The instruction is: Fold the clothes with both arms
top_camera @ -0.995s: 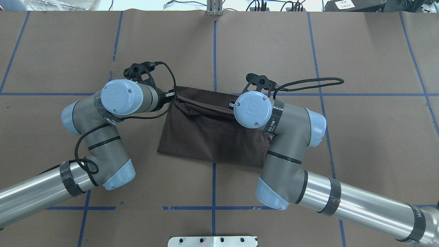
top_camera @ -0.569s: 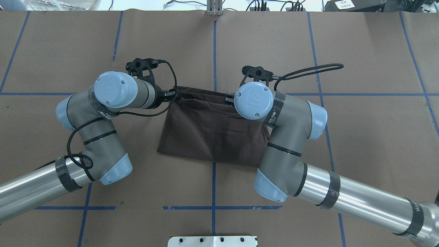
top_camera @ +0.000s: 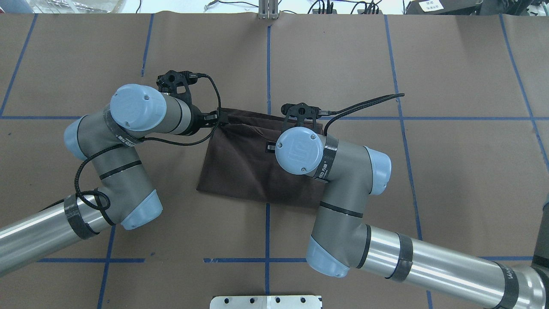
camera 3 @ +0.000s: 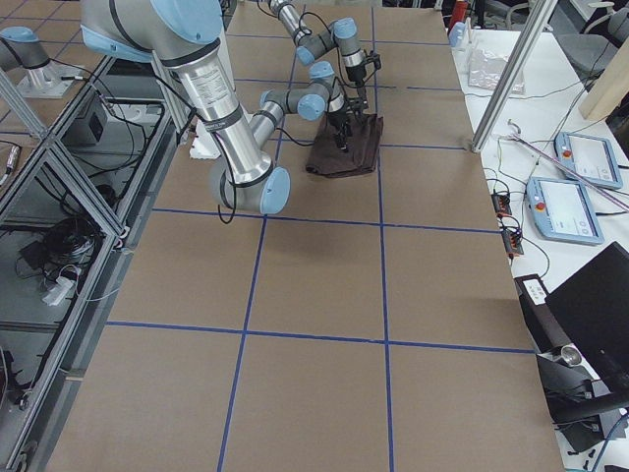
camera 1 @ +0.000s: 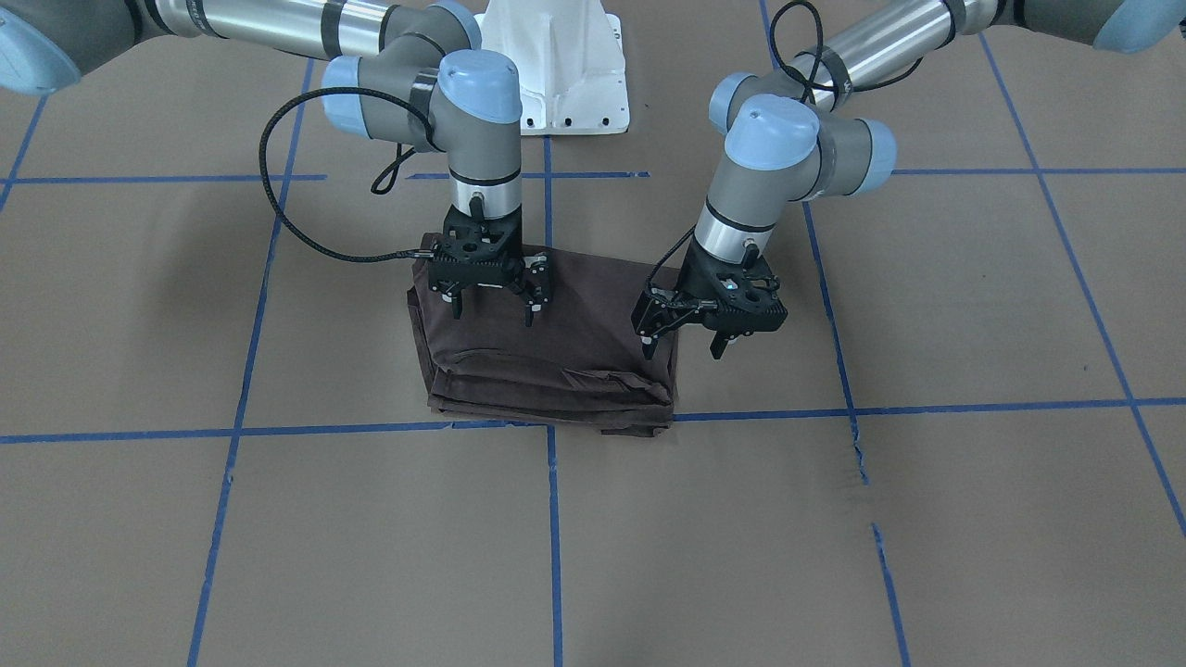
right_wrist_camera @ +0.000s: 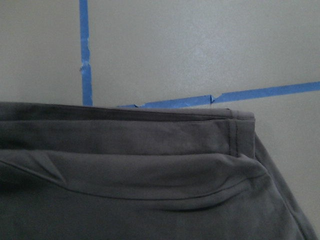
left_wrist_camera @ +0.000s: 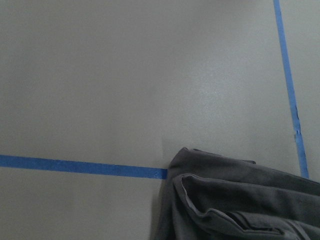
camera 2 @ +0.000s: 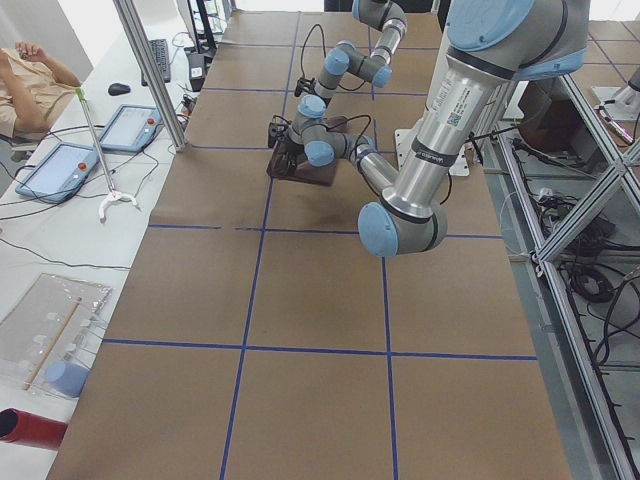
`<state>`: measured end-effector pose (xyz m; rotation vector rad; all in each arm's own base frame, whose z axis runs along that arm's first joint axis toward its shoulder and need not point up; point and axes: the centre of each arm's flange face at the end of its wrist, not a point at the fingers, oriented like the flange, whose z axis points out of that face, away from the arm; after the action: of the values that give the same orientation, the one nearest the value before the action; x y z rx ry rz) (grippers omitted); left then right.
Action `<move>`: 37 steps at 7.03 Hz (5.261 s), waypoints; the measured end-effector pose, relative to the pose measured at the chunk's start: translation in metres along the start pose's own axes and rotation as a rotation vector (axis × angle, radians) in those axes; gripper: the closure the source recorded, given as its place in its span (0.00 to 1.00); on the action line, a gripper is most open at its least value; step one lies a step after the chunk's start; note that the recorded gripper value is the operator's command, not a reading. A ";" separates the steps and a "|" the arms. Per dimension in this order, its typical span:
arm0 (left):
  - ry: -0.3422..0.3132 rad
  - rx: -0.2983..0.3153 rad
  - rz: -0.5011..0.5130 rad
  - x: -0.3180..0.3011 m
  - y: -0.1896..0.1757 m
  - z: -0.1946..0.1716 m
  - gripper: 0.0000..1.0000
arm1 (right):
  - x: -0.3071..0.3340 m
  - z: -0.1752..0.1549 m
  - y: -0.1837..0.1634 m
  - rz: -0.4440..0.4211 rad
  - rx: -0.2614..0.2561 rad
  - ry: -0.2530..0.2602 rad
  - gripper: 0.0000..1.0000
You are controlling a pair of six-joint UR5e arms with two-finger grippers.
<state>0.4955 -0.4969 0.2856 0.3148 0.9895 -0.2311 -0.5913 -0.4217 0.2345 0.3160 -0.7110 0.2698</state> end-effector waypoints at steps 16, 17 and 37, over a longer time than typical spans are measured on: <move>-0.142 0.037 0.006 0.045 0.018 0.061 0.00 | 0.087 0.021 -0.164 -0.019 -0.066 0.016 0.00; -0.161 0.054 -0.010 0.042 -0.003 0.067 0.00 | 0.087 0.022 -0.163 -0.020 -0.067 0.016 0.00; -0.075 0.061 0.195 -0.089 -0.057 -0.017 0.00 | 0.148 -0.010 -0.177 -0.082 -0.146 -0.055 0.00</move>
<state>0.4164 -0.5398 0.3435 0.4524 0.8723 -0.0953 -0.4162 -0.5608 0.2929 0.2132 -0.7653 0.1303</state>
